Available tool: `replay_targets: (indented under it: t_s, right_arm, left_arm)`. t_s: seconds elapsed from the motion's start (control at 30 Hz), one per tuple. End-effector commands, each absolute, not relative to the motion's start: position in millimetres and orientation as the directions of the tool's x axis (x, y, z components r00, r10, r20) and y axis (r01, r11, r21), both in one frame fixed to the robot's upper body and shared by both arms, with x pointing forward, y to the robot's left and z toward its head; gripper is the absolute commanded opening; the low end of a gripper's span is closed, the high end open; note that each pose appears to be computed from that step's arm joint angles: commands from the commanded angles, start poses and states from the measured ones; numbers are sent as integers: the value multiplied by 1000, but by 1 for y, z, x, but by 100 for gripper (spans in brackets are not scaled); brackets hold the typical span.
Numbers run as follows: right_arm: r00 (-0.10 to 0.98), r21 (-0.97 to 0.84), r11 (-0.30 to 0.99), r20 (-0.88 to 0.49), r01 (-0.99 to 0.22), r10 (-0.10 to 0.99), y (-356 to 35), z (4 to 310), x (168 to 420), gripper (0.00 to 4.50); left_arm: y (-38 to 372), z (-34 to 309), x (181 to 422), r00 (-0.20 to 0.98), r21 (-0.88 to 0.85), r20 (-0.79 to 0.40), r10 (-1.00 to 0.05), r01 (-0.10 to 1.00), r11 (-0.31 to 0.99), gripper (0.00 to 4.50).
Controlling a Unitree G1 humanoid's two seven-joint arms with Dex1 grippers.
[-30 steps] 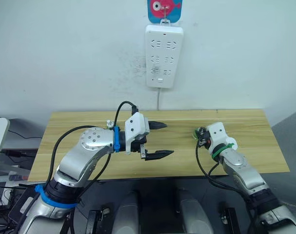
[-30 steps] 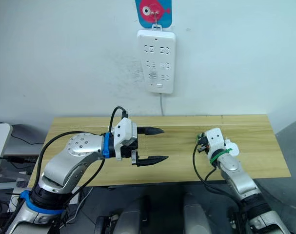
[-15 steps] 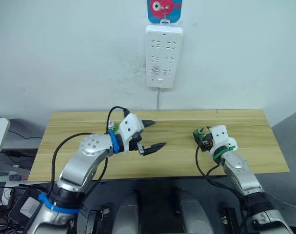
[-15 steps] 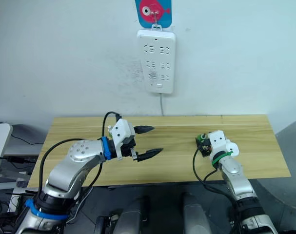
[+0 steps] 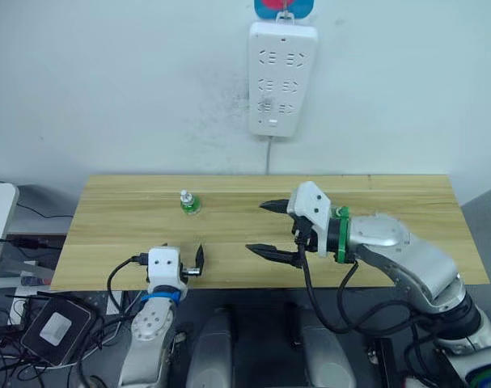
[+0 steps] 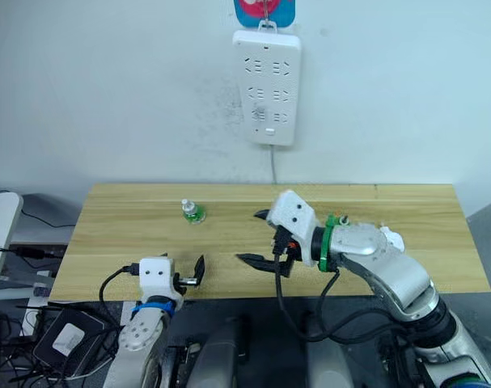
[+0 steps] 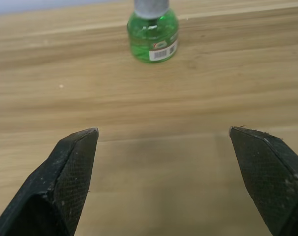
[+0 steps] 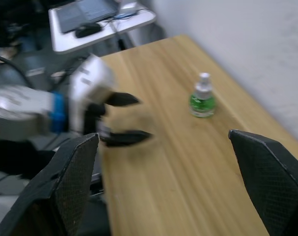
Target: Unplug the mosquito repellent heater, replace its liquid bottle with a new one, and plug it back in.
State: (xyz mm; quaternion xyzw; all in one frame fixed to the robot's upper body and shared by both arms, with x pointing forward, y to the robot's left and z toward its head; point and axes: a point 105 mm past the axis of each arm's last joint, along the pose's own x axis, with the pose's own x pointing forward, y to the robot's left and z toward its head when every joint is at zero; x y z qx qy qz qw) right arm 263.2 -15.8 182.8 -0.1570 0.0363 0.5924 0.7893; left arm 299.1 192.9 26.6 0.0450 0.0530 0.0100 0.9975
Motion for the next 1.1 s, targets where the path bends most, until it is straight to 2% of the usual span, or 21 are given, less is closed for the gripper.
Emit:
replay_targets:
  t_s: [0.03,0.17,0.3,0.37,0.47,0.6,0.7,0.87,0.93,1.0,1.07,1.1]
  right_arm:
    - [246,-190,203,-244,-961,938,-6,195,256,443]
    - [267,-199,220,-251,-955,931,-5,204,261,443]
    - [286,-202,238,-258,-950,923,-8,207,264,443]
    - [361,-224,308,-256,-925,897,-10,209,275,443]
    - [427,-236,373,-244,-897,871,-10,212,285,443]
    - [463,-243,410,-237,-879,854,-11,214,290,443]
    - [475,-249,420,-235,-873,848,-11,214,292,450]
    - [496,-245,445,-220,-861,840,-11,215,297,450]
    - [501,-232,455,-205,-860,841,-12,214,298,450]
    - [500,-207,464,-186,-861,845,-17,213,297,450]
    - [494,-194,462,-174,-865,852,-27,211,295,450]
    - [490,-191,458,-175,-868,854,-33,209,295,450]
  left_arm:
    - [195,24,311,997,90,-70,35,-29,996,450]
    - [206,30,341,997,82,-29,78,-75,994,450]
    - [213,34,356,994,94,-5,109,-108,990,450]
    - [216,35,366,993,96,-1,114,-113,989,450]
    - [212,34,374,995,93,1,98,-97,991,450]
    - [208,35,378,997,101,17,81,-83,991,450]
    - [208,37,379,996,102,29,87,-90,991,386]
    - [206,41,377,996,121,53,77,-83,989,227]
    - [201,46,376,997,158,68,32,-42,986,222]
    - [188,58,375,993,207,91,-68,48,977,222]
    - [165,74,373,967,249,96,-237,207,946,222]
    - [146,82,368,925,270,78,-373,340,901,222]
